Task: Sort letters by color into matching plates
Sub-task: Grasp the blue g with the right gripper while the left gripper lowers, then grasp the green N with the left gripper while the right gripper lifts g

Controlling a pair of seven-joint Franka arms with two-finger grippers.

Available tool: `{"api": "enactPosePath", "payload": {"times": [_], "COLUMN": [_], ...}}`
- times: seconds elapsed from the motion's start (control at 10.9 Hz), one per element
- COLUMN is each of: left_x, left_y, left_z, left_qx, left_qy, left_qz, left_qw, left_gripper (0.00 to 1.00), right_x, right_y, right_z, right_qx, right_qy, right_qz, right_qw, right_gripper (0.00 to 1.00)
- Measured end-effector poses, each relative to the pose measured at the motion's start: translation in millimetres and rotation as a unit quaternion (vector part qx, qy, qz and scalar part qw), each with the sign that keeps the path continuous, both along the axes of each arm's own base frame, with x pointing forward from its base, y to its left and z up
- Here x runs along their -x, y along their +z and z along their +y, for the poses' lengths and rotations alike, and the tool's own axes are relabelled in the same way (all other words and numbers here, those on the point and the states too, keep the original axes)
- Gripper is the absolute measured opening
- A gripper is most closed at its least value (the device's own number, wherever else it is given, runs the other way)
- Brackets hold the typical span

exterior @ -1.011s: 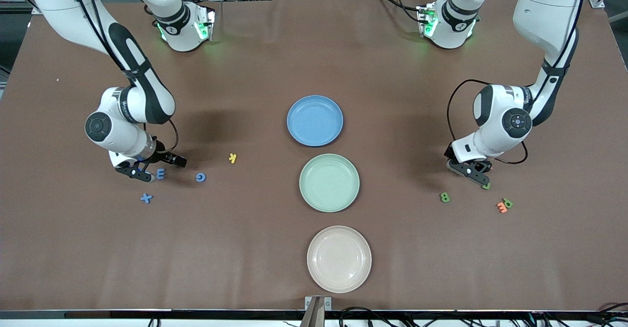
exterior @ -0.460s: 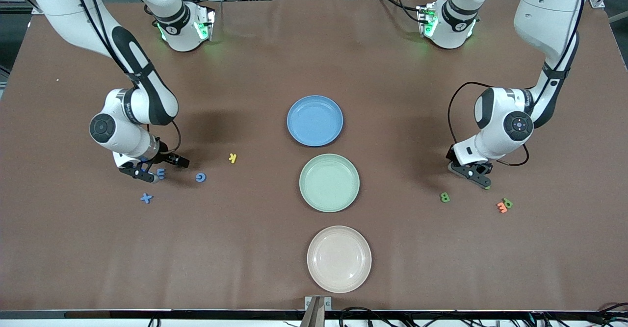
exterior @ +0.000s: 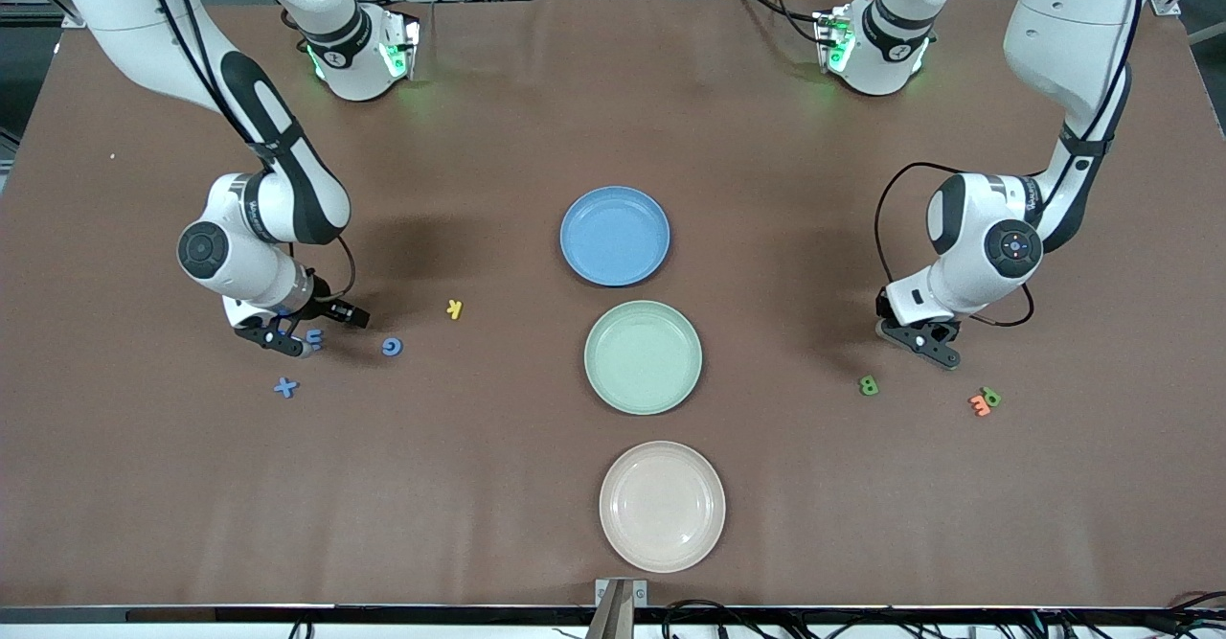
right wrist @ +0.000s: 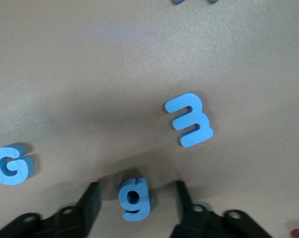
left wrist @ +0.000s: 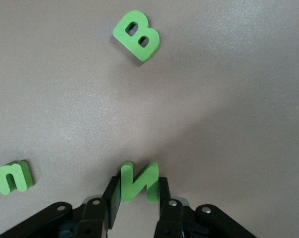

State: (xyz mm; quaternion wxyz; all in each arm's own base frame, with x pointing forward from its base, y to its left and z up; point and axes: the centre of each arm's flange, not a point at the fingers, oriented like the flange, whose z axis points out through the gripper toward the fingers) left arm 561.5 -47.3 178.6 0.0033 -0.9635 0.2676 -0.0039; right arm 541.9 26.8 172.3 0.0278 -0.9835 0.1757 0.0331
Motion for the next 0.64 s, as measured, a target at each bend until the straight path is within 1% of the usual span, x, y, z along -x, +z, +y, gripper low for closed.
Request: {"api": "enactPosePath", "payload": {"times": [0.09, 0.18, 0.28, 0.37, 0.46, 0.55, 0.64], "left_x": [0.1, 0.3, 0.0, -0.2, -1.0, -1.9, -3.5], "left_y": [-0.7, -1.8, -1.8, -1.6, -1.3, -0.7, 0.6], "left_z": [0.0, 0.1, 0.1, 0.0, -0.1, -0.2, -0.5], "left_qx": [0.000, 0.000, 0.000, 0.000, 0.000, 0.000, 0.001], "left_qy": [0.000, 0.000, 0.000, 0.000, 0.000, 0.000, 0.000], "left_qz": [0.001, 0.001, 0.001, 0.000, -0.001, -0.003, -0.005], "left_qw": [1.000, 1.000, 1.000, 1.000, 1.000, 1.000, 1.000], "left_gripper": [0.38, 0.39, 0.38, 0.33, 0.33, 0.33, 0.33], "right_x": [0.8, 0.7, 0.6, 0.7, 0.3, 0.1, 0.0], "right_y": [-0.9, -0.9, -0.2, -0.2, 0.5, 1.1, 1.2], "right_z": [-0.2, -0.7, -2.3, -2.9, -2.8, -2.2, -2.3], "right_qx": [0.000, 0.001, 0.001, 0.001, 0.001, 0.001, 0.001], "right_qy": [-0.001, -0.001, -0.002, -0.003, -0.003, -0.003, -0.003], "right_qz": [0.000, -0.001, -0.002, -0.002, -0.004, -0.005, -0.005], "right_qw": [1.000, 1.000, 1.000, 1.000, 1.000, 1.000, 1.000], "right_gripper": [0.59, 0.58, 0.48, 0.44, 0.39, 0.31, 0.30]}}
